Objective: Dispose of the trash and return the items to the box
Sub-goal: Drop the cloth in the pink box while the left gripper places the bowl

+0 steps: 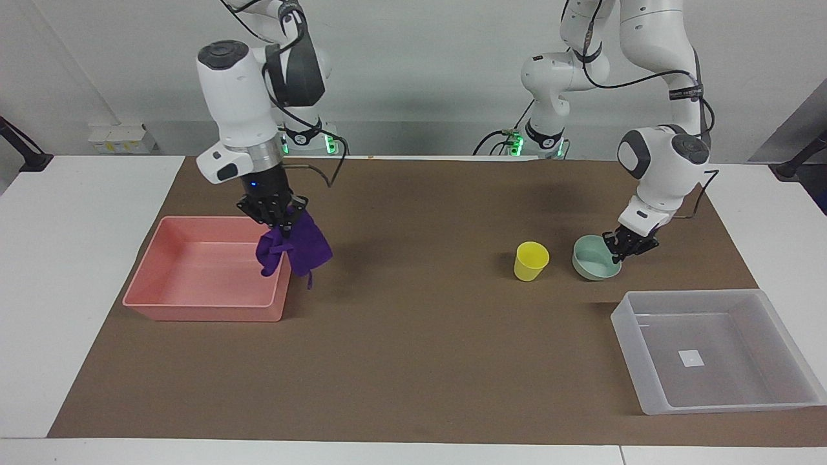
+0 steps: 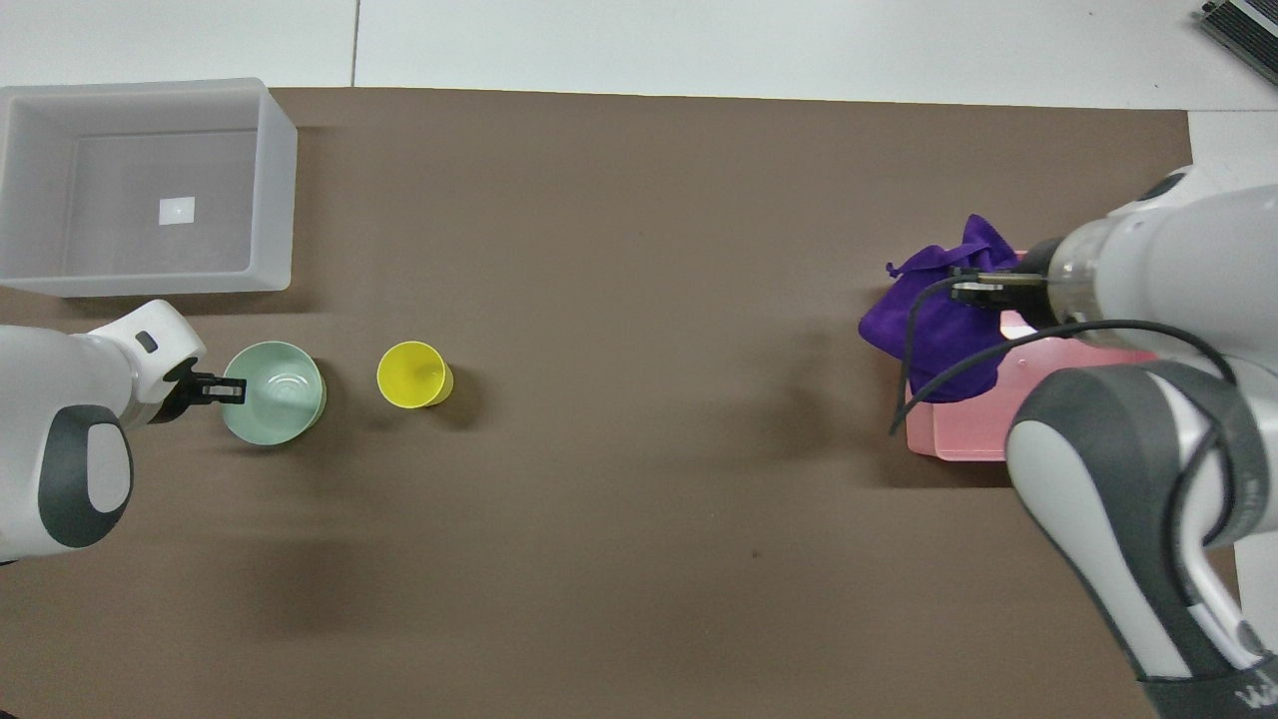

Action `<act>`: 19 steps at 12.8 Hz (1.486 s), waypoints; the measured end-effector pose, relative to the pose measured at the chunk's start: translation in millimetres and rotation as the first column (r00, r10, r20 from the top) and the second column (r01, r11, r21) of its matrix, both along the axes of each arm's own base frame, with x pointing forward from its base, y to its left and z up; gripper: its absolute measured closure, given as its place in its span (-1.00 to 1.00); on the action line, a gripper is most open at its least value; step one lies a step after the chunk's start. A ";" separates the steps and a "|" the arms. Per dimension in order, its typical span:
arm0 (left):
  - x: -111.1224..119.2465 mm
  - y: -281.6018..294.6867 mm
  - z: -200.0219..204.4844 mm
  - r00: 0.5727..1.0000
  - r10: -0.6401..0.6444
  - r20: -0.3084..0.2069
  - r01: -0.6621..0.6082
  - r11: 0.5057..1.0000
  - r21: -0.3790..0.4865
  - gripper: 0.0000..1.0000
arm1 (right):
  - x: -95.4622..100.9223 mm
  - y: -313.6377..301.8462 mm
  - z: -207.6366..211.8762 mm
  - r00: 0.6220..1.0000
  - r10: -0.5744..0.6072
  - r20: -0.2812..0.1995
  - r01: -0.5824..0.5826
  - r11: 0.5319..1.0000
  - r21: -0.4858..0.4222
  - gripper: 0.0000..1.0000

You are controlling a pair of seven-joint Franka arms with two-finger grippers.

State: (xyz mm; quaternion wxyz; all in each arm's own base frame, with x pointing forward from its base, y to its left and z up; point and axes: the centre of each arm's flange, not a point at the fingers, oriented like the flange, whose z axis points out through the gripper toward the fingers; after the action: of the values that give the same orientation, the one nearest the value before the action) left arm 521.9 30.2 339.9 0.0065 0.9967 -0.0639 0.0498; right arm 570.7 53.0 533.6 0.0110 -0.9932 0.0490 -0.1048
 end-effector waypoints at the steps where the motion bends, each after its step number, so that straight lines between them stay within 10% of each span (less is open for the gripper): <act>1: 1.3 0.3 9.1 1.000 0.000 -0.015 0.000 1.000 -0.002 0.95 | 0.4 -24.8 1.1 1.000 0.011 -0.001 -0.011 1.000 -0.011 0.82; 8: 42.2 7.5 105.6 0.998 0.004 0.069 -0.004 1.000 -0.001 0.95 | 8.7 -132.7 -69.8 0.998 0.036 -0.054 -0.039 0.998 -0.054 0.82; 15: 135.0 36.7 151.2 0.985 0.092 0.149 -0.082 0.994 -0.071 0.95 | 1.6 -128.1 -185.6 0.996 0.043 -0.083 -0.048 0.997 -0.054 0.80; 19: 194.7 69.5 141.3 0.976 0.149 0.159 -0.136 0.986 -0.094 0.95 | 3.7 -127.0 -185.3 0.997 0.045 -0.067 -0.049 0.997 -0.056 0.07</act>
State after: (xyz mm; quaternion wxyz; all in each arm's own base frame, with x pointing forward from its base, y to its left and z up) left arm 716.5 99.7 481.1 0.0389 0.9900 0.0096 0.1352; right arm 574.4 -74.0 348.3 -0.0170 -0.9969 0.0229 -0.0731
